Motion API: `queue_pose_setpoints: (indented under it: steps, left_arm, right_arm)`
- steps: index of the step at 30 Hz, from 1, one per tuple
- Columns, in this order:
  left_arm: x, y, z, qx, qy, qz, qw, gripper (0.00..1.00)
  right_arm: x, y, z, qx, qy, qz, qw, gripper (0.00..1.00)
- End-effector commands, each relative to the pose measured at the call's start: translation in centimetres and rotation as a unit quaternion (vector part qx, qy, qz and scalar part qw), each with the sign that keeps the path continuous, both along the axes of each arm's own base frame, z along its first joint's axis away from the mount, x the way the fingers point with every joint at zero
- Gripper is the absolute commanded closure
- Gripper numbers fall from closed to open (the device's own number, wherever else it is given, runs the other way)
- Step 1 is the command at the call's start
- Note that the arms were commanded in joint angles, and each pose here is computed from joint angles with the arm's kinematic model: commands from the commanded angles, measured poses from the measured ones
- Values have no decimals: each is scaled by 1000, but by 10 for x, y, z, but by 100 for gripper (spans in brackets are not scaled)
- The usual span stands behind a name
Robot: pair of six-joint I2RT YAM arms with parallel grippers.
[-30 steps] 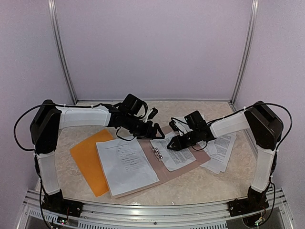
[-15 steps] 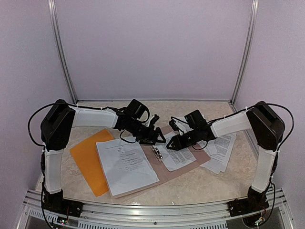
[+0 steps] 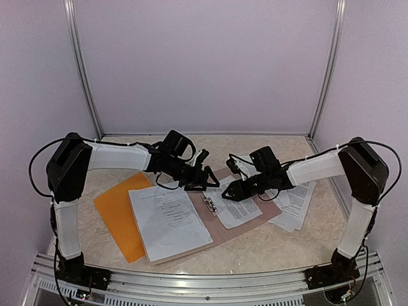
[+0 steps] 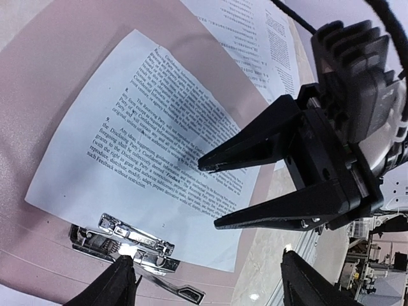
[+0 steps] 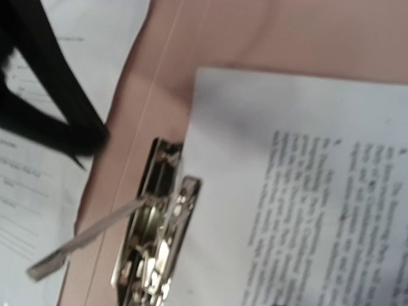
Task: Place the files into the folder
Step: Clamp the file with the spring clip on the folder.
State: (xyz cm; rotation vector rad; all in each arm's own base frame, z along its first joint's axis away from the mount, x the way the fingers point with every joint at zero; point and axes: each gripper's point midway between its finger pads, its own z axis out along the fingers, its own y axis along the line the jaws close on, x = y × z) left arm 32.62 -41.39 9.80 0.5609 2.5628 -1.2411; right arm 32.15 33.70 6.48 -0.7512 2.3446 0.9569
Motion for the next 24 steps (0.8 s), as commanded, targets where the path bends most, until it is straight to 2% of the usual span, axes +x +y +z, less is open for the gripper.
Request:
queue_pose_setpoints:
  steps: [1,6,10,15,19,24]
  left_arm:
    - [-5,8,32,-18,-32,-5,999,28]
    - [-20,17,24,45,-80,-17,996,40]
    - [-19,21,12,136,-161,-27,977,51]
    - [-22,19,5,205,-208,-40,955,58]
    - [-25,16,3,219,-214,-42,951,59]
    - [-30,12,13,175,-186,-31,966,57]
  right_arm:
    - [-13,3,9,10,-6,9,1000,58]
    - [-14,0,5,3,-4,7,1000,58]
    - [-14,-2,-2,-6,-1,4,1000,58]
    - [-15,-3,-5,-7,-1,3,1000,58]
    - [-19,-6,-4,2,2,-6,1000,61]
    - [-32,-10,9,28,-14,-3,1000,63]
